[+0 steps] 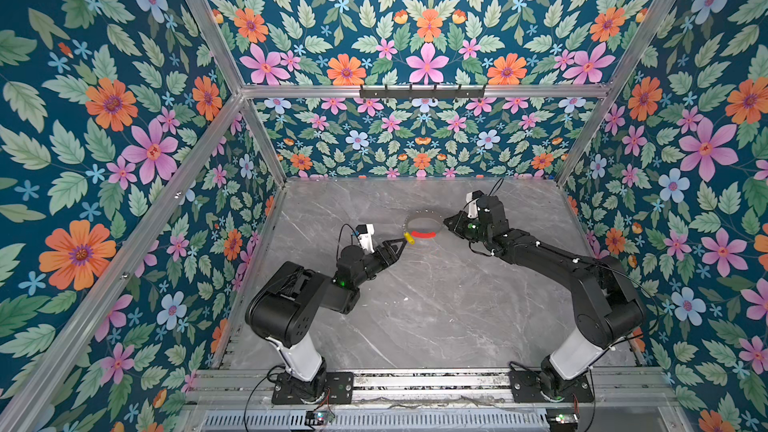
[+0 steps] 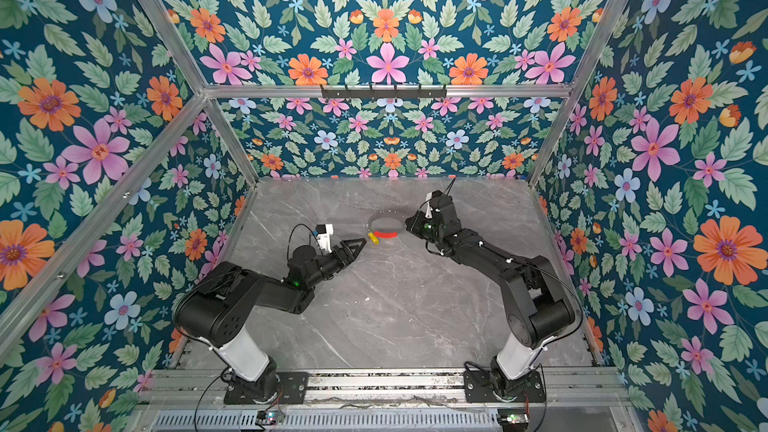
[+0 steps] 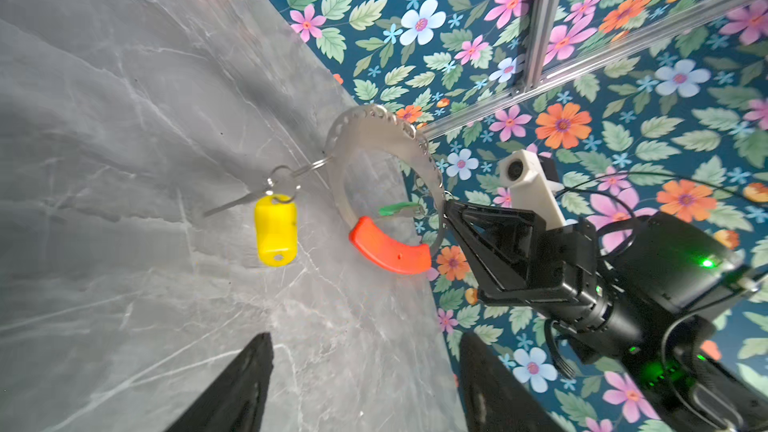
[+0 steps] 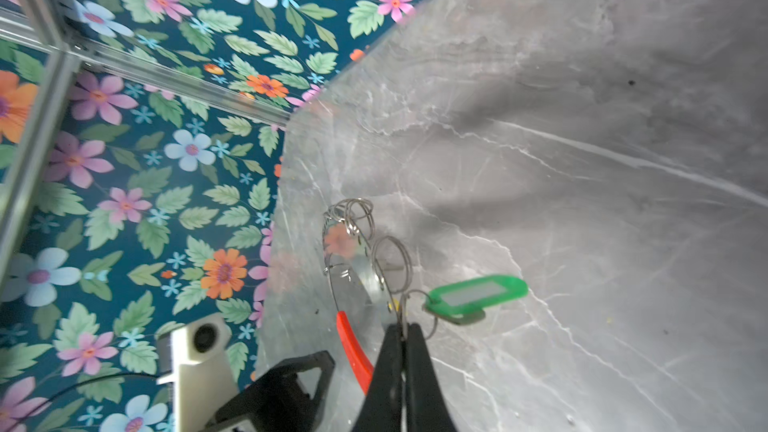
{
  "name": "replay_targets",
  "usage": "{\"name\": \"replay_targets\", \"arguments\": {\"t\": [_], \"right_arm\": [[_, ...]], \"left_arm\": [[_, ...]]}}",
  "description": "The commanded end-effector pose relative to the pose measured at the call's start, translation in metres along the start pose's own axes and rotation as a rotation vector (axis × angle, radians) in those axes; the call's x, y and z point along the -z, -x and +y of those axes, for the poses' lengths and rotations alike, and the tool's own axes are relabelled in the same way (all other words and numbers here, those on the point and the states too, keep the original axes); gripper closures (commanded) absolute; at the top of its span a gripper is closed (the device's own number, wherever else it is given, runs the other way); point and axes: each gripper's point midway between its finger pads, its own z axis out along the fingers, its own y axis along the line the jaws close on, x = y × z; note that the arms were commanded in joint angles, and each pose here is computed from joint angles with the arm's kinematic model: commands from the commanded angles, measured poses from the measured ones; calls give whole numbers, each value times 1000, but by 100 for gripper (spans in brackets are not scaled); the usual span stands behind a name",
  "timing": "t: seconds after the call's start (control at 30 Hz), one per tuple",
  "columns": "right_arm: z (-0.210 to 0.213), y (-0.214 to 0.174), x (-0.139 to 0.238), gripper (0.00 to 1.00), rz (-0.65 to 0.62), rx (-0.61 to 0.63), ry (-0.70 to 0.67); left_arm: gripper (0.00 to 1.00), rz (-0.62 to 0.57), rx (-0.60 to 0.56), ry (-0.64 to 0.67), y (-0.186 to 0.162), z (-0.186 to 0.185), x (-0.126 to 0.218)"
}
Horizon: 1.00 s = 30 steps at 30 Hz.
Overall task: Remove the keys from the keyring
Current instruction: 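Grasp the metal ring edge with the right gripper and lift it, then grasp the red grip with the left gripper while the right holds the ring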
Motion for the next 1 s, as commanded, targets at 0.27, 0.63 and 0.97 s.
{"name": "replay_targets", "arguments": {"t": [0.27,0.63,0.97], "right_arm": [[51,7,21,100,-70,-4,119],[78,-7,20,100,-51,1,173],[83,-22,19,100,-13,-9,194]], "left_arm": [[36,-119,44,-274,29,-58,6],[52,-140,33,-314,38,-74,6],[80,-155,31,-332,43,-81,9]]}}
